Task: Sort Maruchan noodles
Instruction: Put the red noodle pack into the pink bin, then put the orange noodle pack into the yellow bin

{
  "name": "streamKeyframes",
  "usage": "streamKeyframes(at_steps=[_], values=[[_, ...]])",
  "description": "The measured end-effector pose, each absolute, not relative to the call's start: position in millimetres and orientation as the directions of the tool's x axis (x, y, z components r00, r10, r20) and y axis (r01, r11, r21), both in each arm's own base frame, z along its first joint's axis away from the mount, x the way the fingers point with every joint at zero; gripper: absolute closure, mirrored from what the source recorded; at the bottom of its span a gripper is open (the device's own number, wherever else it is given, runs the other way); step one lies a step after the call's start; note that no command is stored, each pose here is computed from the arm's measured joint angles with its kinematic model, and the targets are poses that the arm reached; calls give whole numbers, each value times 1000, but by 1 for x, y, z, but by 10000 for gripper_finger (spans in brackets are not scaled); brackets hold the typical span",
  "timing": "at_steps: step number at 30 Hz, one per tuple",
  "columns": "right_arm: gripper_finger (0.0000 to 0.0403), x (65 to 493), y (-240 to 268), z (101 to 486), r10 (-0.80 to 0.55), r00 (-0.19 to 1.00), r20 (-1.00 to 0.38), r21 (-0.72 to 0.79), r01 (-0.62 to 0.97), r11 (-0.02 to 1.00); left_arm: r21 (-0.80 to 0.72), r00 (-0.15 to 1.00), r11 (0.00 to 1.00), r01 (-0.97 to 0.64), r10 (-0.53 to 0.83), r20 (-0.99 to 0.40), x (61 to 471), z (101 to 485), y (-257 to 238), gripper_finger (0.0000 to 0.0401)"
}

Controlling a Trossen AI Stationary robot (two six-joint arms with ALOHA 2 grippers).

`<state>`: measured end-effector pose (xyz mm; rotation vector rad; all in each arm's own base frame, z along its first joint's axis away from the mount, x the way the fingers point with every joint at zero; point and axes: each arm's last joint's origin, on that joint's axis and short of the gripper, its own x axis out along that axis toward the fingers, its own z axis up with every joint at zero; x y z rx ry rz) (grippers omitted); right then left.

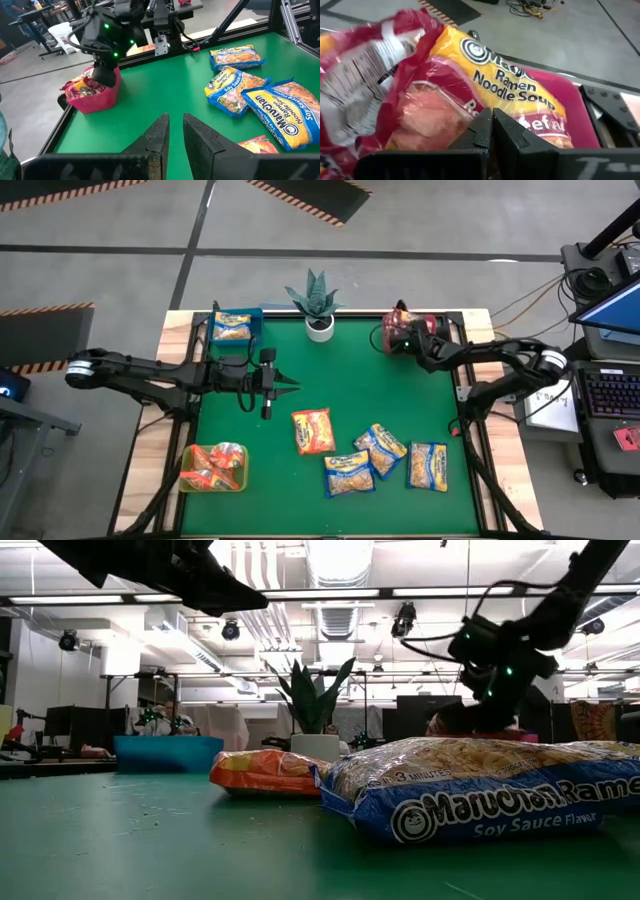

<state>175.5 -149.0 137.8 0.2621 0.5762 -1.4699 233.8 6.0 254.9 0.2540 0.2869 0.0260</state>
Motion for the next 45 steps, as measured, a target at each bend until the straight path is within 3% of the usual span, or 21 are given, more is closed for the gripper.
streamKeyframes(at_steps=[5, 11, 15, 30, 35, 40, 45], values=[[394, 175, -148, 136, -861, 9, -509, -218, 966, 139, 250, 959, 968, 11, 61, -277, 234, 255, 6, 363], [394, 187, -158, 184, -912, 84, -401, -160, 974, 161, 248, 959, 969, 10, 61, -278, 234, 255, 6, 363], [394, 193, -163, 192, -923, 104, -371, -153, 973, 172, 248, 959, 969, 10, 61, -278, 234, 255, 6, 363], [394, 212, -179, 119, -875, 38, -483, -203, 967, 154, 243, 957, 970, 10, 61, -283, 234, 254, 6, 363], [394, 205, -169, 148, -886, 77, -457, -204, 961, 189, 222, 957, 975, 4, 61, -284, 234, 254, 6, 363], [394, 190, -146, 203, -913, 159, -375, -109, 971, 215, 180, 957, 984, -9, 61, -284, 234, 254, 6, 363], [394, 175, -110, 232, -836, 375, -401, 45, 920, 391, 133, 950, 991, -20, 61, -307, 238, 249, 6, 363]])
